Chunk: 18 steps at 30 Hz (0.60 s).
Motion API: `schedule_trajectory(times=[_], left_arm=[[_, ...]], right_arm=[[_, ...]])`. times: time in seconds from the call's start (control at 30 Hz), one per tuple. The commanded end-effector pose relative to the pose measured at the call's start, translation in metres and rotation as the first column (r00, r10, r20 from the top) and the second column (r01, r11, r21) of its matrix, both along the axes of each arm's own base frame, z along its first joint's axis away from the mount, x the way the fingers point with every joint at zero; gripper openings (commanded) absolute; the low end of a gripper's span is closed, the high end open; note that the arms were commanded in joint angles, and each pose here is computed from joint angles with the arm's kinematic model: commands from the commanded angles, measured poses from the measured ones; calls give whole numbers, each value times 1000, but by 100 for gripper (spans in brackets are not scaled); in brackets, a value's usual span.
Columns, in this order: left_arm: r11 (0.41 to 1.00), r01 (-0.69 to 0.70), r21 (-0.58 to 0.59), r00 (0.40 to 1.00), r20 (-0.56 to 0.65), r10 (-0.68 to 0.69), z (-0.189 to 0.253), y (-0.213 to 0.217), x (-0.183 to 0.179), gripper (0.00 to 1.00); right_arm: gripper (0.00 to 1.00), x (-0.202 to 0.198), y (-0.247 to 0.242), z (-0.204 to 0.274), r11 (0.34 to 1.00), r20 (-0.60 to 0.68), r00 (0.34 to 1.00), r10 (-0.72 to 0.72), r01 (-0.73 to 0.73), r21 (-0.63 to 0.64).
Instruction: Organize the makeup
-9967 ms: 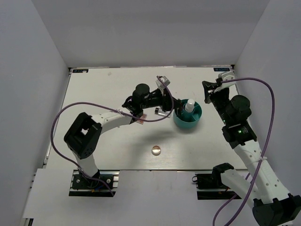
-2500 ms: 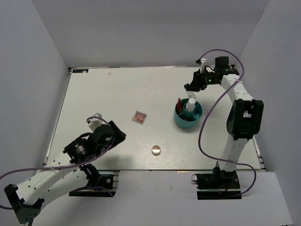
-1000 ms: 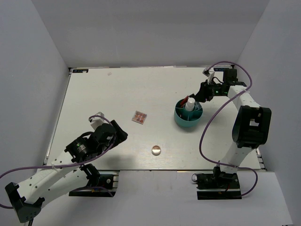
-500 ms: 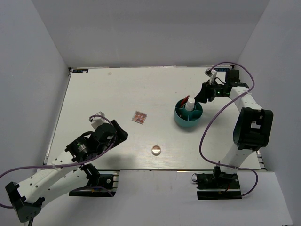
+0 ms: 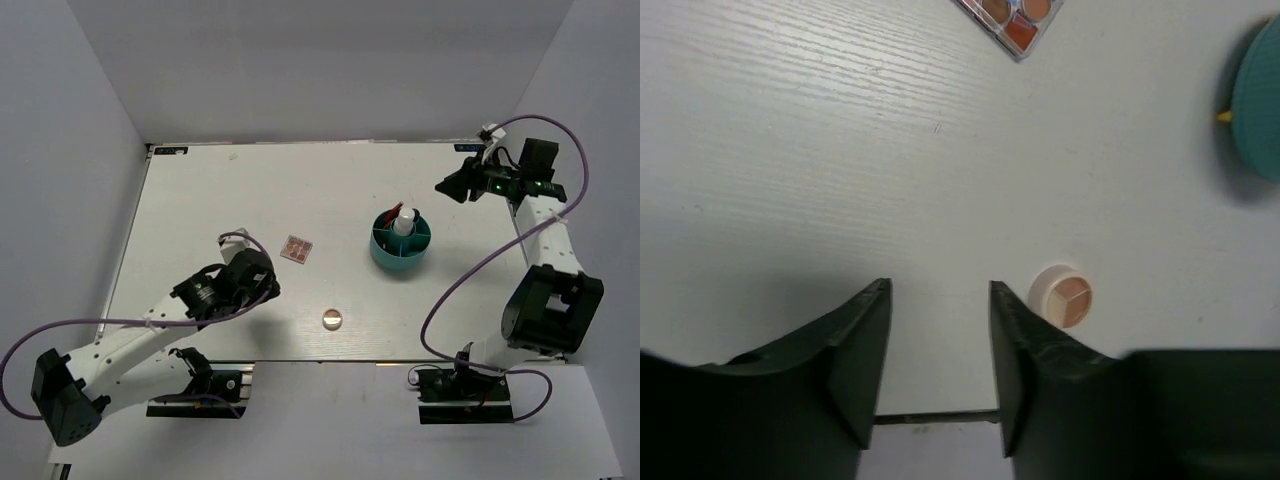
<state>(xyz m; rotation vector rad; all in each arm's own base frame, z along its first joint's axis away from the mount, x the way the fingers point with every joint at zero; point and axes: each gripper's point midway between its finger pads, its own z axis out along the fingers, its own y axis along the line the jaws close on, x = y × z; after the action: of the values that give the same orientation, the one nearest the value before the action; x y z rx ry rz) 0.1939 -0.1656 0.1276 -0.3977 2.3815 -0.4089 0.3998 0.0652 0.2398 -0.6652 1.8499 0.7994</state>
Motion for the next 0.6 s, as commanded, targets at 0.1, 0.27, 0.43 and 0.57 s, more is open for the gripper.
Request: schedule_trajectory(times=[0.1, 0.27, 0.43, 0.57], left_arm=[[989, 110, 98, 993, 27, -113, 9, -26, 28, 39], [947, 234, 219, 971, -12, -237, 3, -49, 64, 37], [879, 380, 289, 925, -123, -359, -12, -66, 110, 78], [830, 444, 338, 896, -180, -406, -17, -65, 146, 88]], right_arm=[[33, -46, 26, 65, 982, 258, 950, 175, -187, 22], [22, -82, 45, 75, 958, 288, 920, 267, -286, 25], [55, -104, 55, 73, 942, 314, 891, 328, -333, -38], [61, -118, 58, 66, 937, 282, 897, 342, -347, -33]])
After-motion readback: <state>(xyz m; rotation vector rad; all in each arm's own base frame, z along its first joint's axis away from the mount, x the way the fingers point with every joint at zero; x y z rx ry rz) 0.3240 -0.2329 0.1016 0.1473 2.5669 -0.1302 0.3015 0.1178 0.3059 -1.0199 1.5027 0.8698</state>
